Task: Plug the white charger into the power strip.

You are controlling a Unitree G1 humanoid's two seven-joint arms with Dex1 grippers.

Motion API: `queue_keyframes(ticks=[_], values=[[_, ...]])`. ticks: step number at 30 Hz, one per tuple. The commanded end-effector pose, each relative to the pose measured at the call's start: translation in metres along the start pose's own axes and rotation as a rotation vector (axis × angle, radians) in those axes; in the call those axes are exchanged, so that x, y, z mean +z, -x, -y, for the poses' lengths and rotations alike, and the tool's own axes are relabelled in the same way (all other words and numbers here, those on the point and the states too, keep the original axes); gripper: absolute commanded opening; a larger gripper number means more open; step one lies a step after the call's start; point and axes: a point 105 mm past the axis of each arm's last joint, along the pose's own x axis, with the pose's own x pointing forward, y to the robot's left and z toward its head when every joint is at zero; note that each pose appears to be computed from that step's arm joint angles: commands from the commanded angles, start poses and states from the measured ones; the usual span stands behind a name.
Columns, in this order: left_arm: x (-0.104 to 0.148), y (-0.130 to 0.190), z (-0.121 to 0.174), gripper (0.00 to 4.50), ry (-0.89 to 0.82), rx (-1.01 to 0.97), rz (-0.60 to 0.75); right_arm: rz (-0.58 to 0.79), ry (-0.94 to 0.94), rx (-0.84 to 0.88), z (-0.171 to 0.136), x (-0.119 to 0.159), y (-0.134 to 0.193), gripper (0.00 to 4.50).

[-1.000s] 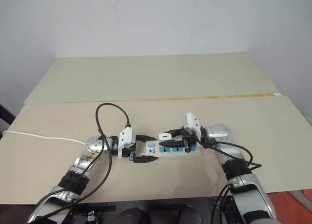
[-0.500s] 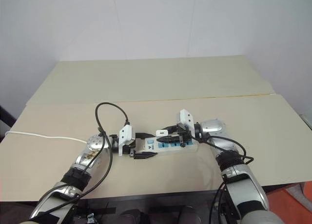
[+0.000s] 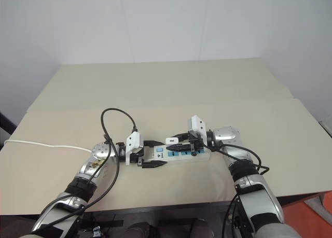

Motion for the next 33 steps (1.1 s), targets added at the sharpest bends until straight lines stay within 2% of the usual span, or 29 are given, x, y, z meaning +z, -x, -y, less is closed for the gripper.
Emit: queue_keyframes(ticks=[1,7,14,33], values=[[-0.015,0.009,0.004,3.26,0.034,-0.016,-0.074,-0.061,-0.063,-0.026,-0.006,-0.019,0.015,1.14],[-0.015,0.009,0.009,3.26,0.040,-0.046,-0.076,-0.073,-0.069,0.002,-0.012,-0.020,0.019,1.14],[-0.015,0.010,0.009,3.26,0.036,-0.059,-0.077,-0.062,-0.080,0.073,-0.019,-0.016,0.009,1.14],[-0.016,0.010,0.011,3.26,0.041,-0.051,-0.079,-0.050,-0.093,0.032,-0.017,-0.016,0.009,1.14]])
